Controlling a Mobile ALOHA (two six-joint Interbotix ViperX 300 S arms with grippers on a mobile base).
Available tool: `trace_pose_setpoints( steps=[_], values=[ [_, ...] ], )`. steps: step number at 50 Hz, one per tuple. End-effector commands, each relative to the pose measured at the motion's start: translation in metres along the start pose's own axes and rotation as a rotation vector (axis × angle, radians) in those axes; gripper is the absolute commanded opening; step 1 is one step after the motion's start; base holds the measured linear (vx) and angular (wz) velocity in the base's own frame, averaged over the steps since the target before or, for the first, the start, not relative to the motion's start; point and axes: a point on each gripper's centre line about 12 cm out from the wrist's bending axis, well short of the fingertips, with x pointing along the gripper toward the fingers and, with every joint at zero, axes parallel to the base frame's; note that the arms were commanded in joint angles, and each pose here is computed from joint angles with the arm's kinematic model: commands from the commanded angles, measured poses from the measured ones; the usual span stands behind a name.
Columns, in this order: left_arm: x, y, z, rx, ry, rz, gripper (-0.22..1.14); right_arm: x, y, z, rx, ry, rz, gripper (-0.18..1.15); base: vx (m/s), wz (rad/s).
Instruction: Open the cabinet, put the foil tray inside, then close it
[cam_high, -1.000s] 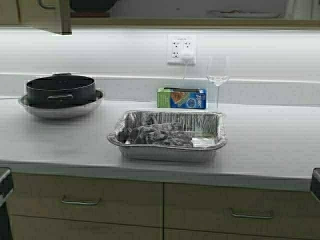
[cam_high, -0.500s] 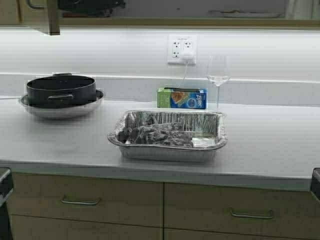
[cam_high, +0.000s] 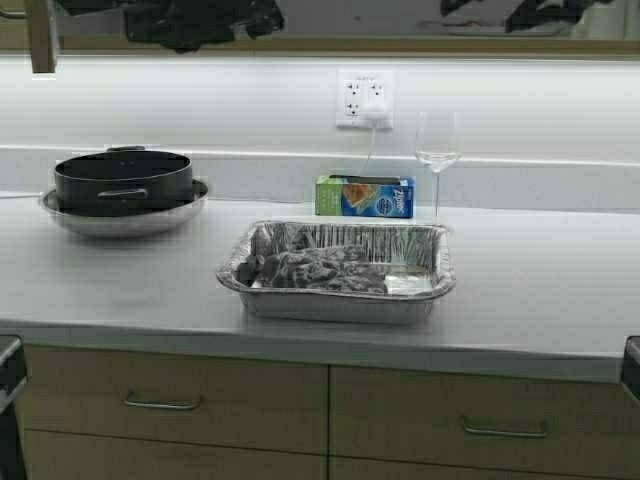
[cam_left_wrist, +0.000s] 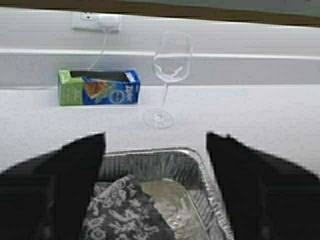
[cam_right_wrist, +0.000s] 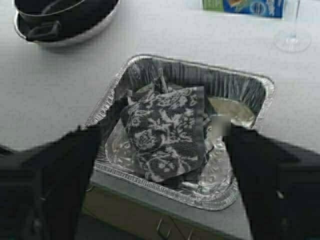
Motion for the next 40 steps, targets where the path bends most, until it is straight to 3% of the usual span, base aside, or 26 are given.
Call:
trace_pose_setpoints(
  steps=[1, 15, 24, 40],
  values=[
    [-0.006, 0.003, -0.019, -0.076, -0.045, -0.031, 1.02, 0.012, 0.001, -0.02, 0.021, -0.058, -0.059, 1.03, 0.0, 0.0],
    [-0.019, 0.055, -0.09, -0.246, -0.017, 0.063, 1.02, 0.024, -0.002, -0.058, 0.114, -0.051, -0.06, 1.02, 0.0, 0.0],
    [-0.02, 0.082, -0.124, -0.354, -0.012, 0.08, 1.02, 0.05, -0.006, -0.085, 0.216, -0.054, -0.006, 1.02, 0.01, -0.01],
    [-0.018, 0.121, -0.169, -0.517, 0.029, 0.042, 1.02, 0.081, -0.056, -0.12, 0.452, -0.083, 0.078, 1.02, 0.01, -0.02]
  ],
)
